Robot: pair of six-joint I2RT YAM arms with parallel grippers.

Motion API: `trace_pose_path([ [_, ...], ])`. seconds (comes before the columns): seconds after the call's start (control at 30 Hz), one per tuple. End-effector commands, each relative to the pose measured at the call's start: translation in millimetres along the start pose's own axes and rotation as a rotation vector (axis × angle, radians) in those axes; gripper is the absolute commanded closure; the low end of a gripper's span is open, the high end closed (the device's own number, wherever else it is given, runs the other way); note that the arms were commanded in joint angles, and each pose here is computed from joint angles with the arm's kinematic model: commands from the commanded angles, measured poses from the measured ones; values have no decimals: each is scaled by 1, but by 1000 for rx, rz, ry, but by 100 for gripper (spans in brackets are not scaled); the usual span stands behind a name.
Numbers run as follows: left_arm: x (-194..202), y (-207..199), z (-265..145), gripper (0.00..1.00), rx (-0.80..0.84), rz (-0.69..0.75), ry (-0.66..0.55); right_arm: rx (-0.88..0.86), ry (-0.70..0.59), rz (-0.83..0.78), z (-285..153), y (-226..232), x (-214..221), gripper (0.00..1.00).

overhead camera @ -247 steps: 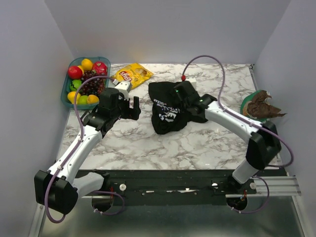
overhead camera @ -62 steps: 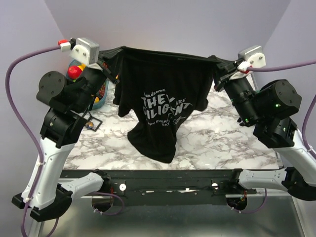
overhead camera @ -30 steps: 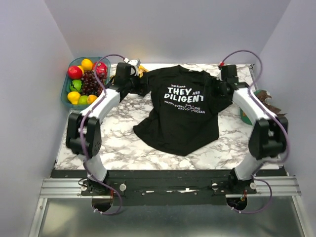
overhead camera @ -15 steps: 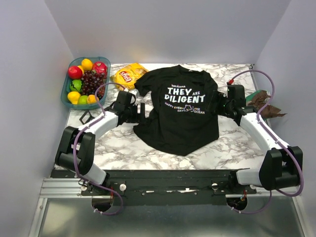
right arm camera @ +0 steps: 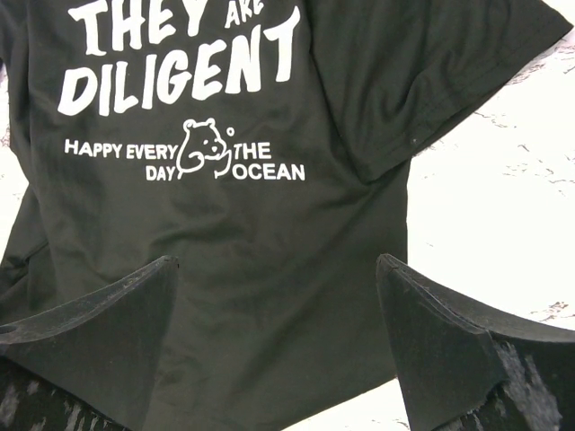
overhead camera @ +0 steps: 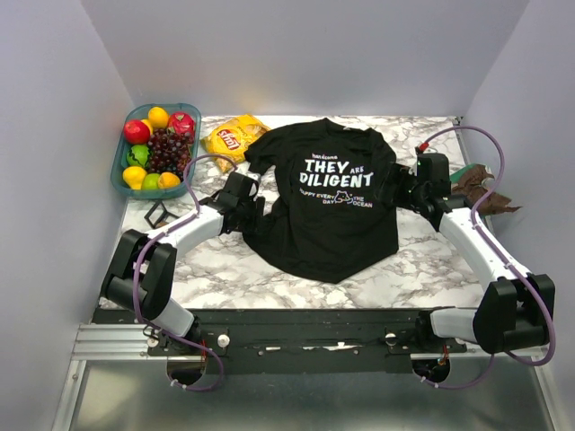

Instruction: Pin the brooch onto the clothing

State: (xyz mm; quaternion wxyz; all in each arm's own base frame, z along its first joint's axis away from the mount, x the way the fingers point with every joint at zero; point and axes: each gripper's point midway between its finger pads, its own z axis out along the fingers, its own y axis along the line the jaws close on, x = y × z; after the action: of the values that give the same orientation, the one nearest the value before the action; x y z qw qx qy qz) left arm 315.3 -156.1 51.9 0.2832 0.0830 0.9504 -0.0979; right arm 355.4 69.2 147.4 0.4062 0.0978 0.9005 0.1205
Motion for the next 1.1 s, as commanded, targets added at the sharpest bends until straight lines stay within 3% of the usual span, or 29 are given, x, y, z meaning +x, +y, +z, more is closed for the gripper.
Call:
trace_pose_path([
  [0.0, 9, 9, 1, 35, -54, 2, 31, -12, -9, 3, -5, 1, 1, 2],
  [0.33, 24, 2, 8, 38, -42, 25, 91, -1, -8, -11, -10, -2, 2, 3],
  [0.37, 27, 0, 9, 52, -32, 26, 106, -2, -14, -12, -12, -1, 0, 2],
  [0.43, 31, -2, 9, 67, -20, 31, 127, -4, -15, -13, -13, -1, 0, 2],
  [0.47, 33, -4, 9, 87, -17, 34, 139, -1, -16, -15, -13, -2, 1, 3],
  [0.53, 34, -15, 5, 100, 28, 44, 147, 6, -10, -17, -13, -4, 3, 2],
  [0.7, -12, -45, -50, 100, 199, 27, -54, 46, 40, -27, -5, -15, 20, 2],
  [0.87, -52, -42, -107, 100, 335, 1, -188, 108, 110, -8, 2, -31, 46, 4],
  [1.07, -58, -30, -109, 100, 421, -52, -234, 151, 200, 23, 12, -39, 78, 8],
])
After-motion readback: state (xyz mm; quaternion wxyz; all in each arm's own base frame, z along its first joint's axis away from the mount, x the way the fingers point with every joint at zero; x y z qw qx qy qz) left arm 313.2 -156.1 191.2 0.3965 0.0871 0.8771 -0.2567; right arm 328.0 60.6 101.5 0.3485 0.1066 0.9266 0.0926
